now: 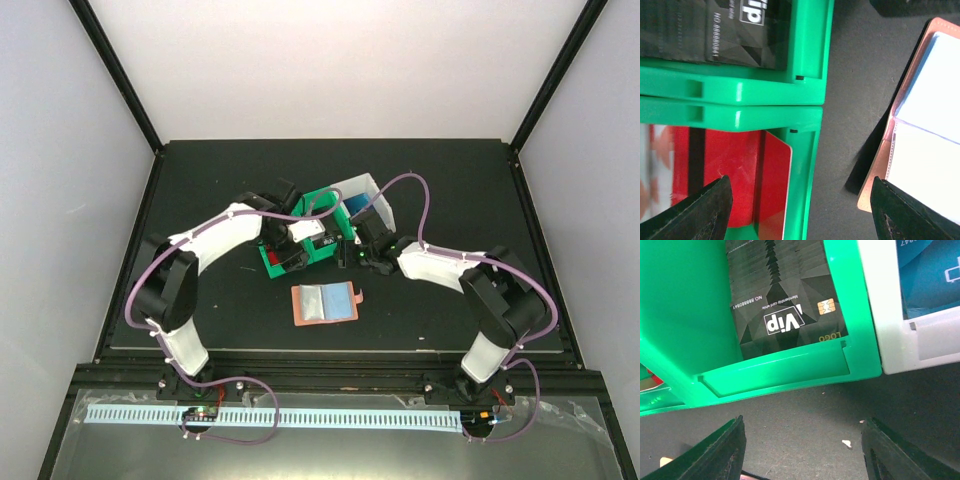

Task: Put the credit cards into the card holder
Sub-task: Pick up the credit card from the storage box.

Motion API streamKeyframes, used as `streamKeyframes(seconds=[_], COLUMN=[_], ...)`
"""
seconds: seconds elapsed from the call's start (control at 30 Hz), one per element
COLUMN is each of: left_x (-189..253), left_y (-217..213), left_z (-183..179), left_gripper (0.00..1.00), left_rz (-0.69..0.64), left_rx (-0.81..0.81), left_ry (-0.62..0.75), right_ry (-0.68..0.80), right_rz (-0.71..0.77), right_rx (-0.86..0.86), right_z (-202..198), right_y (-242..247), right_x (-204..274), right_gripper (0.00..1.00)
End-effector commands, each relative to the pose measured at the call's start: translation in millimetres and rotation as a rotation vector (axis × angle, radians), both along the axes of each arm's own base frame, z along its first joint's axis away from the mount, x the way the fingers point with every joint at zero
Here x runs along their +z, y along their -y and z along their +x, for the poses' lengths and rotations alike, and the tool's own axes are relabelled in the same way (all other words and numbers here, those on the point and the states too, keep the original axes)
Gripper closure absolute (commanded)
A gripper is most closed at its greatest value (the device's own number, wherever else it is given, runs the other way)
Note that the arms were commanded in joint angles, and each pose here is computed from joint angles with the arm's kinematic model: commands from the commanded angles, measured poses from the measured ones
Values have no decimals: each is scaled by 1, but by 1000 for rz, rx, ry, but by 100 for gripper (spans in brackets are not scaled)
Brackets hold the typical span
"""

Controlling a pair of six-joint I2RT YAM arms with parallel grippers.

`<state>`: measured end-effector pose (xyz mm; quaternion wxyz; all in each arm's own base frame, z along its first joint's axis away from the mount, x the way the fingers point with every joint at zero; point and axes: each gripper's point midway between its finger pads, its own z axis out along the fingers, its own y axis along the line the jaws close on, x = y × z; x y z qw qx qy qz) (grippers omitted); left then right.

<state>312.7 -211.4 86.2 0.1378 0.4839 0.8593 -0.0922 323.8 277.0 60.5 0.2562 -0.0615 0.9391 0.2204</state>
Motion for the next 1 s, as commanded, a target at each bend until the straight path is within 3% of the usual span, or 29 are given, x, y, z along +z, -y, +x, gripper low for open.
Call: streamKeyframes(seconds=[0.0,0.4,0.67,0.97], left_x=[-11,-46,-37,-26], left_y=[9,-2,-6,-7], left_z=[-8,-8,-12,-15], left_gripper=[23,48,67,79], left_rz=[-10,103,125,121], left_rx=[-69,-79,-83,-89], left_ry=[-42,-54,-30,-21], right_ry=[12,4,2,3], right_rz=[-12,-25,-30,-36], right_rx=[-23,-44,-48,-47], right_z=[8,11,12,12], right_y=[4,11,13,15], right_x=[0,-4,-5,-5], right_gripper=[35,35,36,36])
